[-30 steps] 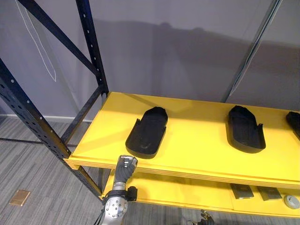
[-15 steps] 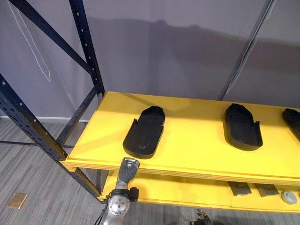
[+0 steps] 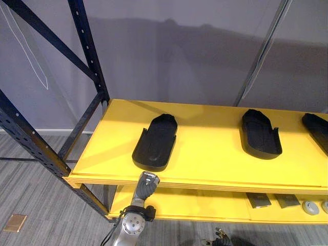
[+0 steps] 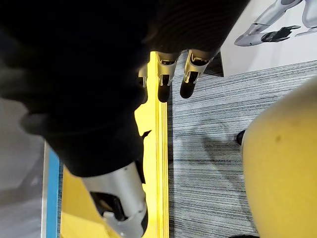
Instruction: Walk over and take plastic housings, then place them on the shelf
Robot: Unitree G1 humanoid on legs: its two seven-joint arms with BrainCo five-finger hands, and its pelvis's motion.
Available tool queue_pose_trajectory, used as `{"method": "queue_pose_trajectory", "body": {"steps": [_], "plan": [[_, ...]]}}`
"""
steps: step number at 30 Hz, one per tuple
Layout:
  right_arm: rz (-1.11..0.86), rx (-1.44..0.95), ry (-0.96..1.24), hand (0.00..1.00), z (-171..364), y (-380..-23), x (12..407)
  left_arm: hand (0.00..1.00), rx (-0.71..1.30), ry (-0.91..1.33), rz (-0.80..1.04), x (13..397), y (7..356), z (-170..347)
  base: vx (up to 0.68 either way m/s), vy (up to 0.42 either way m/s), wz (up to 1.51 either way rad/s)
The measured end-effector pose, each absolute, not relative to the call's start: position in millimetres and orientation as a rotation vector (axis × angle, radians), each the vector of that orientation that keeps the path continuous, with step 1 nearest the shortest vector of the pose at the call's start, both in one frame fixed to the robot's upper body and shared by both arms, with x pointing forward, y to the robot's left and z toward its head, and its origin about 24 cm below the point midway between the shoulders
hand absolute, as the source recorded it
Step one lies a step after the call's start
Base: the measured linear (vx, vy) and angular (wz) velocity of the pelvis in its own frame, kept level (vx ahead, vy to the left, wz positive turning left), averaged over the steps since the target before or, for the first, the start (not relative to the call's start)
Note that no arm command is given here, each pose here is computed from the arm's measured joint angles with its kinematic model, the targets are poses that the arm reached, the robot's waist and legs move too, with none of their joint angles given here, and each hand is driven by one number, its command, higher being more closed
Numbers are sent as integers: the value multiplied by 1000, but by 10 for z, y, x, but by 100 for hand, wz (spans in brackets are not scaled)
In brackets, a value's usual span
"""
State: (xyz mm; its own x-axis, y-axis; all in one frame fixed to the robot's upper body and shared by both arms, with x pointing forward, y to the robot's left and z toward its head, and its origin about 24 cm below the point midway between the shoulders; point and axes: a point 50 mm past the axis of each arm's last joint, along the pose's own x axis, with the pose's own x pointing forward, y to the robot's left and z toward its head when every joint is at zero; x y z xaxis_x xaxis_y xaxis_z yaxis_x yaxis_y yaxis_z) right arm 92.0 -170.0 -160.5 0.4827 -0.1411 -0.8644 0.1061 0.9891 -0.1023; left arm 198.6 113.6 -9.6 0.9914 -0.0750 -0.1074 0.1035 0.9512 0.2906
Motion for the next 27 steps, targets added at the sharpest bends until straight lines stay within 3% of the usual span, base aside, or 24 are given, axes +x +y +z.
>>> {"method": "queue_pose_trajectory", "body": {"steps": [10,27], "plan": [[-125,-52,1051,0,-1602,-1675,958,100,266,-83,-101,2111,1042,285,0,0,0],[-119,-49,1052,0,-1604,-1651,964,100,253,-112,-105,2119,1009,346,-2,1,0]]}}
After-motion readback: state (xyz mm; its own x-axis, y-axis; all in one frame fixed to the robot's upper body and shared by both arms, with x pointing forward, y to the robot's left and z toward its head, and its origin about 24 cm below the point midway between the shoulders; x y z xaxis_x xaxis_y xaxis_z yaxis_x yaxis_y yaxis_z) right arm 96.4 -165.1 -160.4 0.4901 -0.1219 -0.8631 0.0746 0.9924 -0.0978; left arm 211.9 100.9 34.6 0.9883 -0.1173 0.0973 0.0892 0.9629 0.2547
